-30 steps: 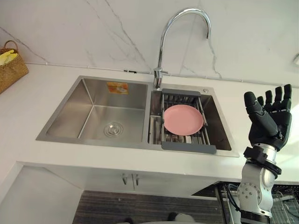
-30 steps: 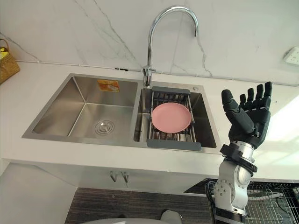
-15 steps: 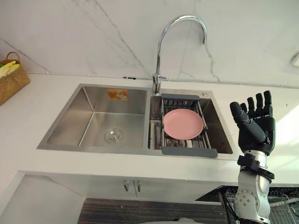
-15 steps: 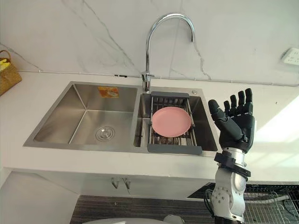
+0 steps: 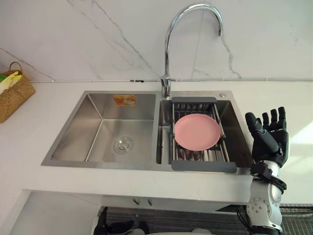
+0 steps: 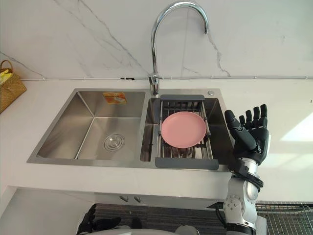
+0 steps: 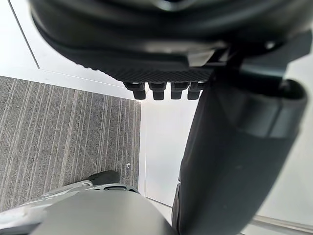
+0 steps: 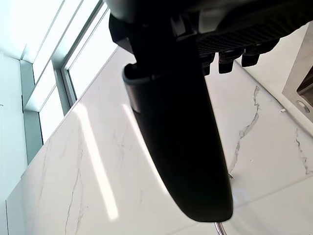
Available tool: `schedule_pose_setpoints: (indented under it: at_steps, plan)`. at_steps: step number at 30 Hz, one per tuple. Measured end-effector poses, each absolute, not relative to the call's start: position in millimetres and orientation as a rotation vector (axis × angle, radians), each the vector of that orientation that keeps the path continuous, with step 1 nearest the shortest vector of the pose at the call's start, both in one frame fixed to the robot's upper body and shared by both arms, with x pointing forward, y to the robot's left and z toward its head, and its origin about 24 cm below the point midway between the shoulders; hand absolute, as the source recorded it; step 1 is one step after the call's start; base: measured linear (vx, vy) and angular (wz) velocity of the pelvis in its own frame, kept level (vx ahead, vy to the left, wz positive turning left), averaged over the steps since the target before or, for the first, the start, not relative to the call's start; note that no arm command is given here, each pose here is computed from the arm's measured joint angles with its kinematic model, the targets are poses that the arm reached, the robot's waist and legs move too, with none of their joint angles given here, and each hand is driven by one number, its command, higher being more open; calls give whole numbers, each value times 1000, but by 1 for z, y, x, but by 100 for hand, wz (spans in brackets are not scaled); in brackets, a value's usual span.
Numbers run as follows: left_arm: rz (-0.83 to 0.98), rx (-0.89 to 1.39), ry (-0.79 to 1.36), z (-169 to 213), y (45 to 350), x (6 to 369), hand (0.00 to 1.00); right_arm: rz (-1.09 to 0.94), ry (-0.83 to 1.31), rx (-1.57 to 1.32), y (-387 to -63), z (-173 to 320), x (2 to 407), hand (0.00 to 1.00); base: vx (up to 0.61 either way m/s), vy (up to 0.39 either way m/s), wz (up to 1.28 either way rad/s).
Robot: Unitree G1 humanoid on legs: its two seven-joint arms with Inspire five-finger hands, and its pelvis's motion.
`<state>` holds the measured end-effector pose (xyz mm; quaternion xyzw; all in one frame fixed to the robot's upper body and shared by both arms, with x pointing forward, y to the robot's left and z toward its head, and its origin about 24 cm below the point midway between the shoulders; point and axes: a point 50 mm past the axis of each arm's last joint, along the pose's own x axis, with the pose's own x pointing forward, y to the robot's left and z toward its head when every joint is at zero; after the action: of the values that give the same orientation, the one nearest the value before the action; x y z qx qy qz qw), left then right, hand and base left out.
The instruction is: Walk over to the sink, pick up the cup, carry it to the dishwasher, place the cup inside the dishwasher, then close the dishwasher door
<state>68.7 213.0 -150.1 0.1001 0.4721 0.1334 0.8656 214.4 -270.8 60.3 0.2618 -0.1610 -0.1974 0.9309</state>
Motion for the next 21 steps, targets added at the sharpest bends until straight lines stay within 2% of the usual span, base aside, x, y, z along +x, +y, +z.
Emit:
schedule_pose_setpoints:
  at_steps: [5, 11, 13, 18, 21]
  plan:
    - [286, 140, 1034, -153, 216, 67, 100, -344, -330, 543, -263, 63, 220, 100, 0, 0, 0]
    - [325, -148, 1198, -163, 220, 56, 100, -29, -322, 483, -231, 84, 250, 100, -5, 1, 1]
    - [271, -168, 1216, -163, 221, 60, 100, 32, -304, 418, -223, 90, 257, 100, -4, 7, -3]
    - [178, -112, 1217, -162, 221, 68, 100, -2, -267, 264, -227, 94, 262, 100, -4, 29, -21]
    - [151, -68, 1229, -161, 223, 69, 100, -13, -248, 120, -246, 103, 263, 100, -14, 23, -10]
